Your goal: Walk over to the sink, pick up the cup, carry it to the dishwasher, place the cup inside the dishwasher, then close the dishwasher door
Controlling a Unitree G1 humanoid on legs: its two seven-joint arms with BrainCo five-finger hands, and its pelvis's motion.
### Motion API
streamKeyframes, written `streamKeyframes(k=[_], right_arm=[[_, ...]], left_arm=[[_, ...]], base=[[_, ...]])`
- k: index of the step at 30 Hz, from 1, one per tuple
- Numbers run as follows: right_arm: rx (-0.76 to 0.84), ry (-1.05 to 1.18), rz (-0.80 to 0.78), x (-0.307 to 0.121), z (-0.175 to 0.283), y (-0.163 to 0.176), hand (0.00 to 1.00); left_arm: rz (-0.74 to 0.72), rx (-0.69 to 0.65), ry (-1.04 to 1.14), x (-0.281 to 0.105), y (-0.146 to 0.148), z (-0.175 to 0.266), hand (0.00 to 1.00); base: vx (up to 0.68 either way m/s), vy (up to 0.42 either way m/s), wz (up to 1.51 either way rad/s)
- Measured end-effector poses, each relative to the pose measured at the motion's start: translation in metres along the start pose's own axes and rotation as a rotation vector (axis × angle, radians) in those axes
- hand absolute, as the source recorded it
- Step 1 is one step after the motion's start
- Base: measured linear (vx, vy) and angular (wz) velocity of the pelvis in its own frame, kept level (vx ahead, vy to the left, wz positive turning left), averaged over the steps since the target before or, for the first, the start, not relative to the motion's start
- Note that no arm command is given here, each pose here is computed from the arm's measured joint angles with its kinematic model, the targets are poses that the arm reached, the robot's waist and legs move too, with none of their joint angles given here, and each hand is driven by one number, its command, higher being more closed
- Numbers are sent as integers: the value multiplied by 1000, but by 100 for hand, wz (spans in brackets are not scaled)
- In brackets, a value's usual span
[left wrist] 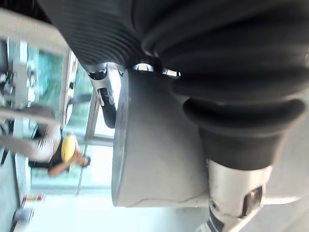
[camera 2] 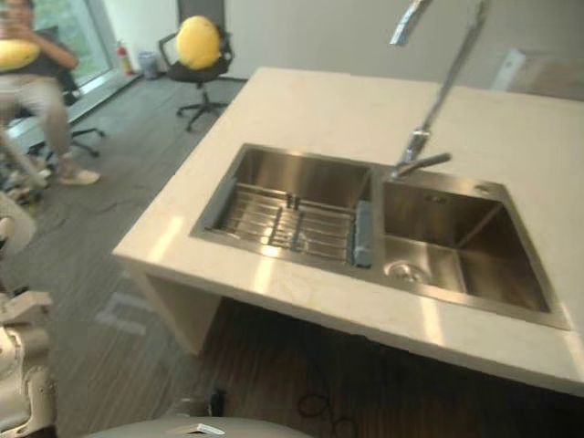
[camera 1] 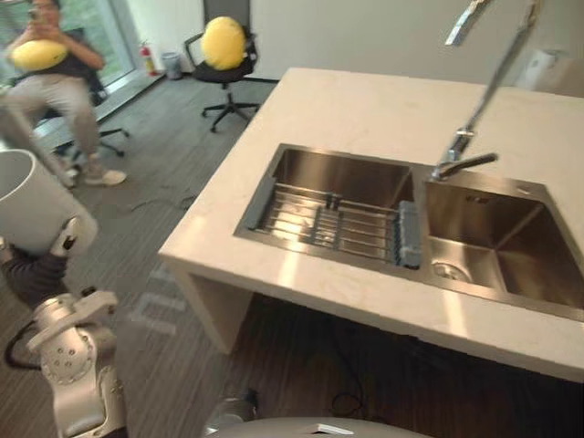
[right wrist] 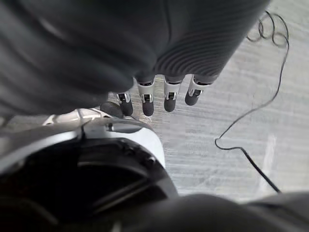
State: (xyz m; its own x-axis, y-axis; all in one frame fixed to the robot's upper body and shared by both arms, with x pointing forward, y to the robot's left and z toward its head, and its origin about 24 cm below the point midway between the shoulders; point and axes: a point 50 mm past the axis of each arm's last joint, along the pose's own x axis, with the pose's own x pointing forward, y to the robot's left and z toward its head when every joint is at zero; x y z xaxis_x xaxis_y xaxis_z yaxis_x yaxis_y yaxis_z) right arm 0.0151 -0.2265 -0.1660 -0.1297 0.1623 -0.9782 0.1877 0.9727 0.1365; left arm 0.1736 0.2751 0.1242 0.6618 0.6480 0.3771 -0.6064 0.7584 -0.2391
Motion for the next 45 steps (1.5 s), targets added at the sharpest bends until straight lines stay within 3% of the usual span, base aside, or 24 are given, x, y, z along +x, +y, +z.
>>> streamKeyframes(k=[8, 15, 18, 21, 24, 27, 28, 34, 40, 45], right_arm=[[61, 2, -48, -11, -6, -26, 0], [101, 19, -41, -6, -11, -15, 0], [162, -65, -34, -10, -7, -20, 0], [288, -115, 25, -2, -9, -3, 0], [313, -132, 53, 0, -6, 4, 0], [340, -144, 91, -1, 1, 7, 0], [335, -109, 128, 4, -1, 20, 0], [225, -100, 133, 0, 3, 23, 0], [23, -18, 137, 3, -1, 33, 0], [89, 18, 121, -5, -2, 9, 0]], left_arm=[[-188, -150, -146, 7, -35, 34, 100], [-238, -137, -40, -4, -35, 15, 100], [-315, -194, -38, -6, -55, 15, 100], [-391, -258, -9, -3, -78, 4, 100], [-421, -238, 87, -14, -80, -15, 100], [-546, -247, 119, -26, -99, -18, 100], [-608, -238, 80, -25, -105, -9, 100], [-723, -281, 169, -44, -129, -18, 100], [-727, -238, 175, -39, -125, -20, 100], [-736, -276, 199, -46, -127, -21, 100]], base=[[119, 197, 213], [-68, 88, 115], [19, 243, 113], [-53, 210, 166], [-95, 98, 85], [-179, 103, 105], [-38, -121, 62], [-12, -176, 33], [66, -362, 34], [35, -97, 83]])
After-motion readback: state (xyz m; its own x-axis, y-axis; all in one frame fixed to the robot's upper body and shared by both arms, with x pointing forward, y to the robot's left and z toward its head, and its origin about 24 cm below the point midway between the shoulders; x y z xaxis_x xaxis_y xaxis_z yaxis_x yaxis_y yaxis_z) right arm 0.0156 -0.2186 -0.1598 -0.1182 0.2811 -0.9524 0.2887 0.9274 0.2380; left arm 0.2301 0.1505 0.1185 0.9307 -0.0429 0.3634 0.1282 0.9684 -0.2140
